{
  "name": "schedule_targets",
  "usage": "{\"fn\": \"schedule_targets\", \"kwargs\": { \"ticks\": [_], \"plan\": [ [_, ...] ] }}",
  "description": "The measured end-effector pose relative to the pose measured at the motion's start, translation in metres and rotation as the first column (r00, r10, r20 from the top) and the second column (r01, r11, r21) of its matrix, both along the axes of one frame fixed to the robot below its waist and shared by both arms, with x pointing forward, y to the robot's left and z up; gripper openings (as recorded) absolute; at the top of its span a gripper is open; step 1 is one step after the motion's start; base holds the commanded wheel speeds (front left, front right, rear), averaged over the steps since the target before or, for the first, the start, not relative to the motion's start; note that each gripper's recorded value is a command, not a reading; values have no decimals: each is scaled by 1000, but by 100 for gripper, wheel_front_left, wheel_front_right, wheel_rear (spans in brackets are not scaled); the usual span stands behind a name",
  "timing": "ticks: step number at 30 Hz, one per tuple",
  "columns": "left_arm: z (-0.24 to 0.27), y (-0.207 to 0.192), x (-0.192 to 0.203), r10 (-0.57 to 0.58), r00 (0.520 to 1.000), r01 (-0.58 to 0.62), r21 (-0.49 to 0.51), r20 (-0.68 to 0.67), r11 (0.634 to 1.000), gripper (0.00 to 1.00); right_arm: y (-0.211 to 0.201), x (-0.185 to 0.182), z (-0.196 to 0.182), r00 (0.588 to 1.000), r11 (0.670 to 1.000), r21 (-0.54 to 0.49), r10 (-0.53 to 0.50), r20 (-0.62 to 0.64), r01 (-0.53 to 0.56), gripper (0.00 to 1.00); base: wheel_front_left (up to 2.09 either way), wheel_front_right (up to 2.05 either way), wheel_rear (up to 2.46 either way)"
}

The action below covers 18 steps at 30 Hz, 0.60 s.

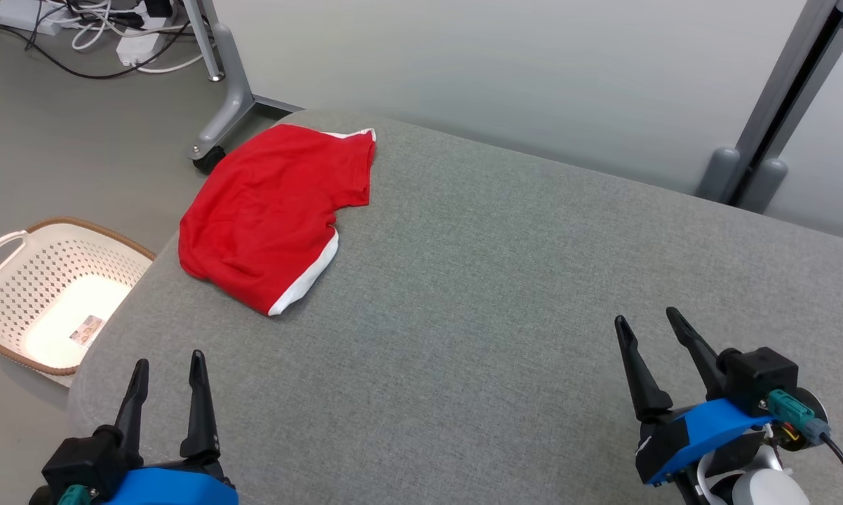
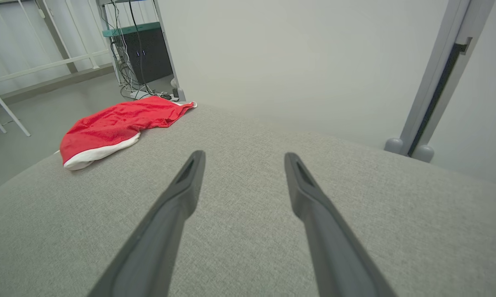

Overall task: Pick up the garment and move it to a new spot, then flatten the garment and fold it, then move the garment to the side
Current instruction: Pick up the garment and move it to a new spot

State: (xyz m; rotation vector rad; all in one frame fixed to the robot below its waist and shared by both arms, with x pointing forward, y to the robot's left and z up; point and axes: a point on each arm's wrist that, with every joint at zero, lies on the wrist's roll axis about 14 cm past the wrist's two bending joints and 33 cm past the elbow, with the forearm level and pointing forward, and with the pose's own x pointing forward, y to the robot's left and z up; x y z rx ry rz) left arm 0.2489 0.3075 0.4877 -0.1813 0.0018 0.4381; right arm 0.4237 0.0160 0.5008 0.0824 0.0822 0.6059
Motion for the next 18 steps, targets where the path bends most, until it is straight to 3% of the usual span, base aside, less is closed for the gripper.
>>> {"fn": "schedule_targets", "kwargs": {
  "ticks": [8,14,18],
  "plan": [
    [12,25,38,14,1000,-14,8,-22,1000,100,-20,18,-6,998,998,11,-62,-4,62,100,0,0,0],
    [10,44,111,-64,989,73,60,-137,996,100,-41,40,-19,993,993,17,-116,-9,117,100,0,0,0],
    [-16,66,155,-59,956,86,84,-286,993,100,-59,54,-41,987,988,5,-157,-36,157,100,0,0,0]
  ]
}}
